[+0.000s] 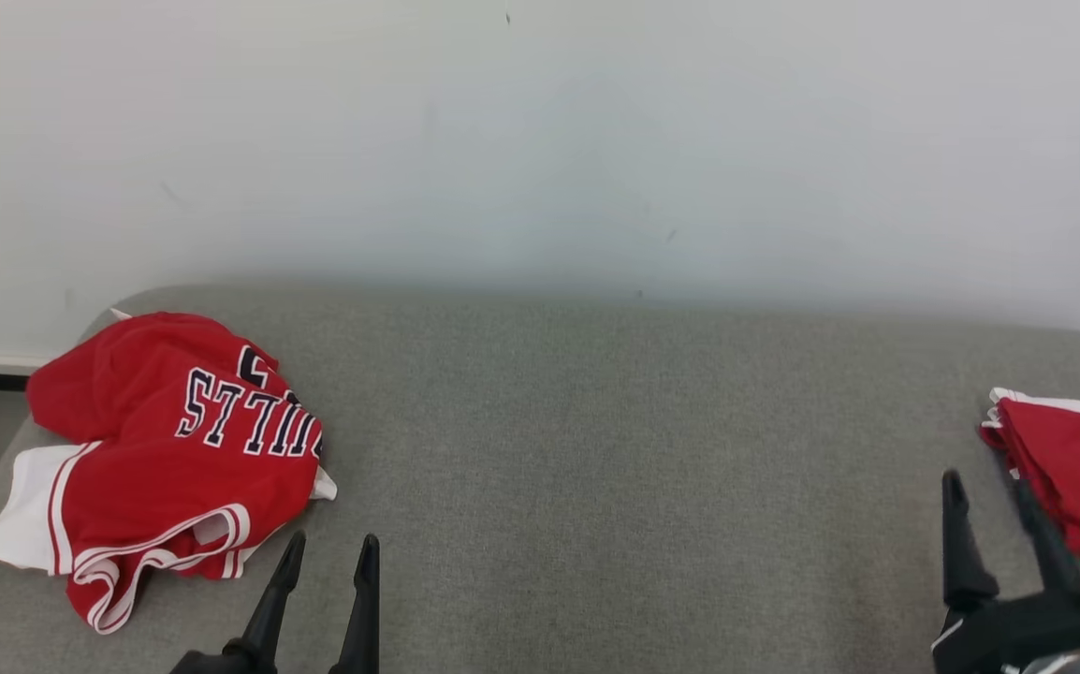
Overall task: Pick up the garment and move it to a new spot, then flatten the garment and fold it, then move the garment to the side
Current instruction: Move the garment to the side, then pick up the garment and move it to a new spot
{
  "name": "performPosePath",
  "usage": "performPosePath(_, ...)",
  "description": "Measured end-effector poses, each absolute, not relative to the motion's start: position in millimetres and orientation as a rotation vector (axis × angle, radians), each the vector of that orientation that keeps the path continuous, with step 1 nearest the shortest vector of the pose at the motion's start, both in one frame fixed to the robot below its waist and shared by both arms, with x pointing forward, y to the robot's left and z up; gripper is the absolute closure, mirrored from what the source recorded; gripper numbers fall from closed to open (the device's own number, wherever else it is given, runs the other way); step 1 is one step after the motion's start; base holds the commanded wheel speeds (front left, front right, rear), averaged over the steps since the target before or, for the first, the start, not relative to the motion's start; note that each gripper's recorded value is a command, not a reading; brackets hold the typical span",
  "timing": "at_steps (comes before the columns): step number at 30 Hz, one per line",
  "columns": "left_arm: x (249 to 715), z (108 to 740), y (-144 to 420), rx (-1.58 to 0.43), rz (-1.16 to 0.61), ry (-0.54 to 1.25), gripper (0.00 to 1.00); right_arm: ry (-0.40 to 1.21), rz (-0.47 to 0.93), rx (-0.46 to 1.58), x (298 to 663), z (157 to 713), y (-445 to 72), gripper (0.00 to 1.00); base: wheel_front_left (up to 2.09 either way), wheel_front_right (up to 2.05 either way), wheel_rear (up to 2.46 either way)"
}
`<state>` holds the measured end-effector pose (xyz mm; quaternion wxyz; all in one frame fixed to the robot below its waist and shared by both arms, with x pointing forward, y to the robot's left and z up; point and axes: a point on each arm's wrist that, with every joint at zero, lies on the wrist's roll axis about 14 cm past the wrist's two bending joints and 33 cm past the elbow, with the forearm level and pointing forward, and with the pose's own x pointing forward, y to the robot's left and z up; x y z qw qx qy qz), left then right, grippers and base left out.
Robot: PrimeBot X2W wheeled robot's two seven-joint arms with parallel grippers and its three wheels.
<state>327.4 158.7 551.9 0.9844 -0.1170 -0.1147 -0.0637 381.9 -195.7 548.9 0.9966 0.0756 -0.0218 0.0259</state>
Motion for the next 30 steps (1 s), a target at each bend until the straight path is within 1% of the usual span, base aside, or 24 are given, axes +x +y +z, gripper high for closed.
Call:
performPosePath(4,318.4,548.3,164.8,-0.246,-0.105,-0.228,0.00,-0.032,0.062,0.210,367.2,534.3,-185.4,0.00,0.00,0.00,0.00)
performPosePath(9,316.1,545.2,165.3,-0.255,-0.105,-0.220,0.00,-0.014,0.099,0.194,359.4,522.4,-169.6,0.00,0.00,0.00,0.00)
performPosePath(21,315.3,532.5,164.1,-0.260,-0.107,-0.181,0.00,0.017,0.070,0.215,355.1,505.6,-176.5,0.00,0.00,0.00,0.00)
performPosePath(30,315.2,526.8,167.2,-0.261,-0.097,-0.163,0.00,0.020,0.080,0.220,355.8,503.0,-172.5,0.00,0.00,0.00,0.00)
